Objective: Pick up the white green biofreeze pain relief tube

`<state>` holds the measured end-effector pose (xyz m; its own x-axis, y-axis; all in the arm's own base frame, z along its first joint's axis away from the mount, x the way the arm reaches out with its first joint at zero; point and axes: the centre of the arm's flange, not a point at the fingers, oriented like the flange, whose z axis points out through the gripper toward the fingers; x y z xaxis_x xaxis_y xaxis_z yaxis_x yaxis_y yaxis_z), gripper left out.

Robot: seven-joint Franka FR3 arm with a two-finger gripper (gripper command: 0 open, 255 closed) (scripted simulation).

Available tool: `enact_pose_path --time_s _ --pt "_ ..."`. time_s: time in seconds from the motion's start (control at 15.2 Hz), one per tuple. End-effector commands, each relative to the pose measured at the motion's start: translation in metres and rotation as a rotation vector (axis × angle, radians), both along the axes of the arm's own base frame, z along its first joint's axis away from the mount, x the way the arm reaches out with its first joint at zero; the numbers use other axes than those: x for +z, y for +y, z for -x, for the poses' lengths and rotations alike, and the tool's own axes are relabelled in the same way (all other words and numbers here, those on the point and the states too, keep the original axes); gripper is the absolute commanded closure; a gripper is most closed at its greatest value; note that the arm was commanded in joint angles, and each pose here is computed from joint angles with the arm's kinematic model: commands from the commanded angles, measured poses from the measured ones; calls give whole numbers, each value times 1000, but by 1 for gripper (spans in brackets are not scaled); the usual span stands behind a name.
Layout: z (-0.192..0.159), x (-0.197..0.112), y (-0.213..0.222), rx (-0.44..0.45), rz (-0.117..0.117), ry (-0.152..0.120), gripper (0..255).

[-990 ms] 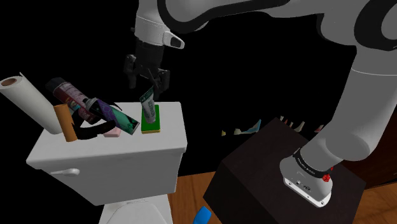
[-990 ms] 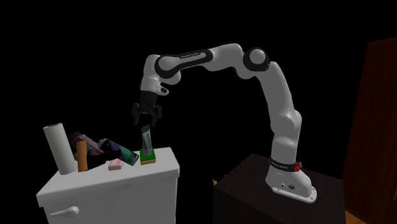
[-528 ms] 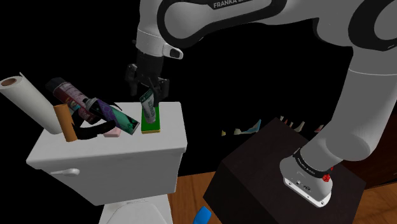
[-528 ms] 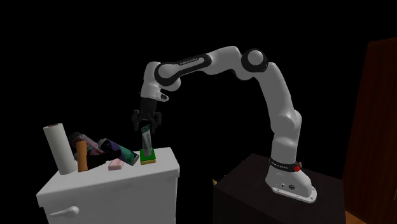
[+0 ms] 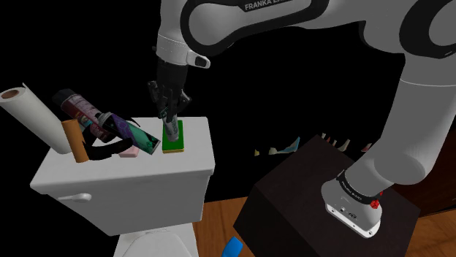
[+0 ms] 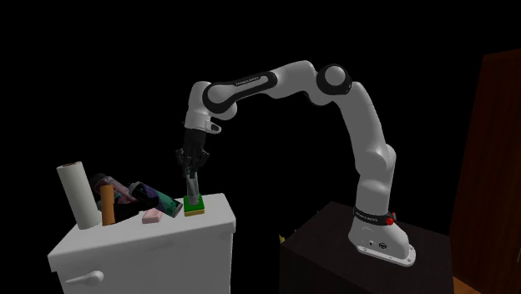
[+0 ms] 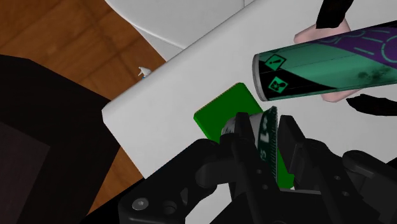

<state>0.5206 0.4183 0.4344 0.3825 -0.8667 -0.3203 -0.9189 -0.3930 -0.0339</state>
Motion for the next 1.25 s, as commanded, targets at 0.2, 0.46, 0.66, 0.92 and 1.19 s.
enact_pose_path --time_s 0.2,0.46,0.66,0.92,1.19 --pt "0 10 0 0 0 0 255" --pt "0 31 0 0 0 0 255" --pt "0 47 0 0 0 0 255" --pt "0 68 0 0 0 0 255" --pt "0 80 0 0 0 0 255"
